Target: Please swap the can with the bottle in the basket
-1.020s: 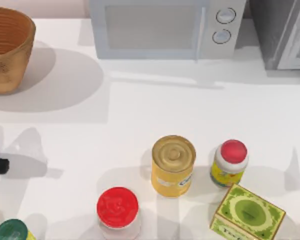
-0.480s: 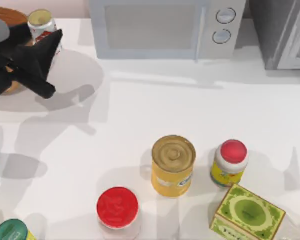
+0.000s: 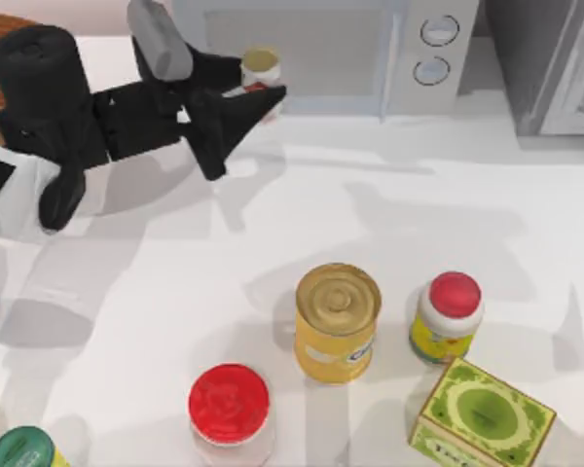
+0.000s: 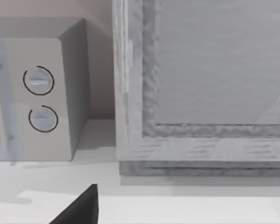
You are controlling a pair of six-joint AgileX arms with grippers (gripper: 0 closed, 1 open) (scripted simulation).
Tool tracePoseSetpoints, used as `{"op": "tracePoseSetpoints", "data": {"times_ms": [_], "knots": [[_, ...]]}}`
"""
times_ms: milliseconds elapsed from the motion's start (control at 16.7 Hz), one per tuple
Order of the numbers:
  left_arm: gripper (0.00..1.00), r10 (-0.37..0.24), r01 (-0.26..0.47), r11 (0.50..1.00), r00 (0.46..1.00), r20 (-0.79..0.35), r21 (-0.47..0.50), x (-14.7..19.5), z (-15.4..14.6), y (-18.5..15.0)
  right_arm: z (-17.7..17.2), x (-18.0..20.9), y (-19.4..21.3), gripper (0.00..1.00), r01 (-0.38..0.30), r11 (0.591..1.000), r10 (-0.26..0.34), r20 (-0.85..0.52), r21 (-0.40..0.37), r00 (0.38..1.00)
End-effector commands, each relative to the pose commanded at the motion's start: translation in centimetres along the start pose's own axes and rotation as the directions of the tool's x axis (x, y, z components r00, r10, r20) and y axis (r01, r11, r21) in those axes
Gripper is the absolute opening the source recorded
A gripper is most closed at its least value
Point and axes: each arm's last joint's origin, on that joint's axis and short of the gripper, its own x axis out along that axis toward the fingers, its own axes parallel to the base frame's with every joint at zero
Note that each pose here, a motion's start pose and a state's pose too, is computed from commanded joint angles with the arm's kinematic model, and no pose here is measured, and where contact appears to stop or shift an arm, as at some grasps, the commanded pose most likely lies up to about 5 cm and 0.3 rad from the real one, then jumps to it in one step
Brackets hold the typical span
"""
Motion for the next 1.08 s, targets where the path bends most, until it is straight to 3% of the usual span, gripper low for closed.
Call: {"op": "tracePoseSetpoints", "data": {"times_ms": [240, 480, 660, 960, 1080], "knots": [[0.00, -0.211, 0.211, 0.977, 0.977, -0.002, 0.006, 4.1, -7.4, 1.6, 0.0, 0.0, 0.0, 1.00, 0.000, 1.000, 0.000, 0.000, 0.000, 1.000], [0.00, -0.350, 0.350, 0.937, 0.937, -0.002, 0.014, 6.2, -13.1, 1.5, 0.0, 0.0, 0.0, 1.00, 0.000, 1.000, 0.000, 0.000, 0.000, 1.000], [0.00, -0.394, 0.394, 0.919, 0.919, -0.002, 0.018, 6.8, -14.9, 1.2, 0.0, 0.0, 0.0, 1.00, 0.000, 1.000, 0.000, 0.000, 0.000, 1.000], [0.00, -0.394, 0.394, 0.919, 0.919, -0.002, 0.018, 6.8, -14.9, 1.2, 0.0, 0.0, 0.0, 1.00, 0.000, 1.000, 0.000, 0.000, 0.000, 1.000], [0.15, -0.394, 0.394, 0.919, 0.919, -0.002, 0.018, 6.8, -14.9, 1.2, 0.0, 0.0, 0.0, 1.00, 0.000, 1.000, 0.000, 0.000, 0.000, 1.000]]}}
